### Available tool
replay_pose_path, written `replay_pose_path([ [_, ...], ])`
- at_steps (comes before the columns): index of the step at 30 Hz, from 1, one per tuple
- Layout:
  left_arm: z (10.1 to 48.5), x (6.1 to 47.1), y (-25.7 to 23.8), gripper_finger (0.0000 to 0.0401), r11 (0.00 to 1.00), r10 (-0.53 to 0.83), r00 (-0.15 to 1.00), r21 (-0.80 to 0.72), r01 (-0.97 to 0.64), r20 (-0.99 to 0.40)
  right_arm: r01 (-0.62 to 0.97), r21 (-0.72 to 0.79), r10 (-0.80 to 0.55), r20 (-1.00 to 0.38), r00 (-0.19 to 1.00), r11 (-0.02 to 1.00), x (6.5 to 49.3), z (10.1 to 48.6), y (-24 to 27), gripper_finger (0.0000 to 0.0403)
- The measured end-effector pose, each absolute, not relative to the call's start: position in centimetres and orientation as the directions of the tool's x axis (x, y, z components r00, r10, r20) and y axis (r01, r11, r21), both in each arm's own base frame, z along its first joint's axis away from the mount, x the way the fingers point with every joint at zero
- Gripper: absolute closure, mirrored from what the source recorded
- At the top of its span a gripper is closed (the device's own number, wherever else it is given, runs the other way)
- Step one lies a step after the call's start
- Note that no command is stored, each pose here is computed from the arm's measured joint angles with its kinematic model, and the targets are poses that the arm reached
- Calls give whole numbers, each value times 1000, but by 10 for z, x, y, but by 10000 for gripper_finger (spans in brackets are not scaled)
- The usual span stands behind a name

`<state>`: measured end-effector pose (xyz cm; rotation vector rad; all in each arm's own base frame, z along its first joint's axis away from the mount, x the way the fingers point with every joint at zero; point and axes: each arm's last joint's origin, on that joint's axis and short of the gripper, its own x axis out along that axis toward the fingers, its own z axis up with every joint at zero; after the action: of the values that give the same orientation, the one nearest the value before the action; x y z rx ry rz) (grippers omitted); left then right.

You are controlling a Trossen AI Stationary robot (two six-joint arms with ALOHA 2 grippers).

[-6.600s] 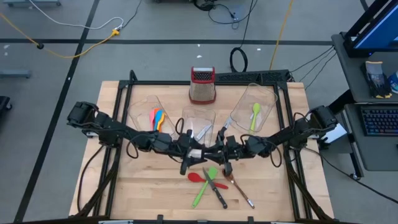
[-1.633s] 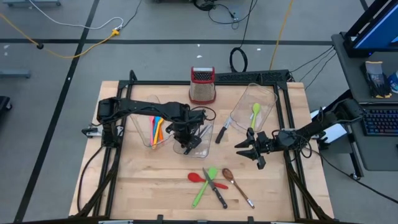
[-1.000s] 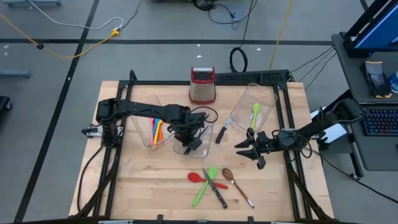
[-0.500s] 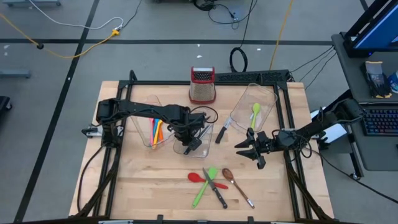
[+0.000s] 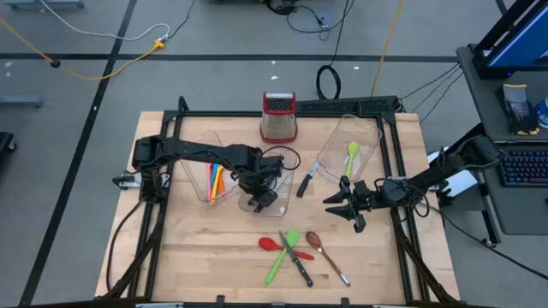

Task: Pick & Place Kitchen Items
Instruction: Put the black knife into the middle transparent bin

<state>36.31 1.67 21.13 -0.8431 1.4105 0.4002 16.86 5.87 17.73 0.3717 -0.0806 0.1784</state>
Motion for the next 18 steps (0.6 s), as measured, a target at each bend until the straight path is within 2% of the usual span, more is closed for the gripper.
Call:
replay_pose_path([
  [5, 225, 358, 21, 211, 607, -341, 203, -379, -698, -918, -191, 355, 158, 120, 980, 915, 169, 178, 59, 275],
  [8, 243, 352, 20, 212, 606, -334, 254, -412, -680, -908, -191, 354, 158, 119, 980, 915, 168, 178, 59, 275],
  [11, 267, 343, 17, 221, 637, -276, 331, -429, -640, -903, -192, 345, 160, 119, 980, 919, 168, 178, 59, 275],
  [15, 300, 327, 8, 241, 722, -124, 451, -392, -570, -884, -193, 348, 161, 119, 980, 917, 169, 178, 59, 275],
  [18, 321, 315, -3, 258, 786, -44, 520, -351, -509, -853, -214, 417, 185, 109, 977, 884, 169, 177, 59, 275],
])
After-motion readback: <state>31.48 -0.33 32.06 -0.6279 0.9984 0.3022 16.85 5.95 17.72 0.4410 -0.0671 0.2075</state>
